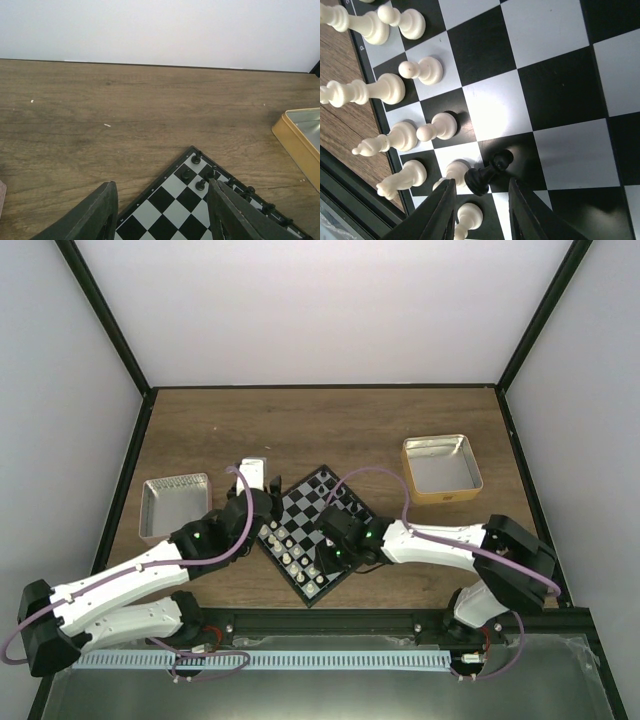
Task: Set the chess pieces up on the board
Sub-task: Pick up the chess piece from the chessboard.
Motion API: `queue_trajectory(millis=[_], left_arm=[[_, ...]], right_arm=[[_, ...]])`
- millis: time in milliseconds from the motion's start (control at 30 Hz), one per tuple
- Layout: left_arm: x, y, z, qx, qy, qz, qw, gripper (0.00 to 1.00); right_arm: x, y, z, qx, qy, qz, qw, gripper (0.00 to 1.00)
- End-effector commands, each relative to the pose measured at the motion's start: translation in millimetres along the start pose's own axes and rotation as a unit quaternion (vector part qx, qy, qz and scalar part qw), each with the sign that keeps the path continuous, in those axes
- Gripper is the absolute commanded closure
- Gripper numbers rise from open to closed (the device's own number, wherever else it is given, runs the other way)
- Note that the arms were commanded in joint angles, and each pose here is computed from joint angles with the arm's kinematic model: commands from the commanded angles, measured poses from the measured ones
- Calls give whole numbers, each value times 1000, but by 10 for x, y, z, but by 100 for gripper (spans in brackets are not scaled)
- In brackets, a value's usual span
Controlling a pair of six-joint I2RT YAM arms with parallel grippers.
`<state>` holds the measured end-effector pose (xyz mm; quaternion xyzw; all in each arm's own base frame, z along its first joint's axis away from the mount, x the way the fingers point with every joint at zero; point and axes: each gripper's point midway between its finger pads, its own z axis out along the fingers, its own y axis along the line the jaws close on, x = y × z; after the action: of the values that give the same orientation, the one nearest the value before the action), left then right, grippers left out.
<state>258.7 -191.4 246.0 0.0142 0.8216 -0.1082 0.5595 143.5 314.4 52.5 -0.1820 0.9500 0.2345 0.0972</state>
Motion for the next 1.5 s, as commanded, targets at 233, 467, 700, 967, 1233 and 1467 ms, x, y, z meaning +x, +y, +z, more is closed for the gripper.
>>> queue_trajectory(millis=[233,467,700,967,1233,1467], left_arm=[[61,-19,50,6,6,-10,1000,49],[71,-14,56,5,8,-10,1000,49],[86,-15,70,5,10,-10,1000,49],[98,-8,81,5,11,-9,1000,49],[116,-19,87,10,16,-15,1000,49],[512,-185,96,73,85,-63,992,48]], right_arm=[[65,-76,68,23,13,-9,1000,76],[11,-239,24,73,-2,-1,997,78],[-70,-277,-53,91,-22,5,996,77],[19,-307,21,104,-3,-9,995,74],[15,-347,40,116,-6,-22,993,86],[-149,-372,-71,107,-81,-21,991,88]])
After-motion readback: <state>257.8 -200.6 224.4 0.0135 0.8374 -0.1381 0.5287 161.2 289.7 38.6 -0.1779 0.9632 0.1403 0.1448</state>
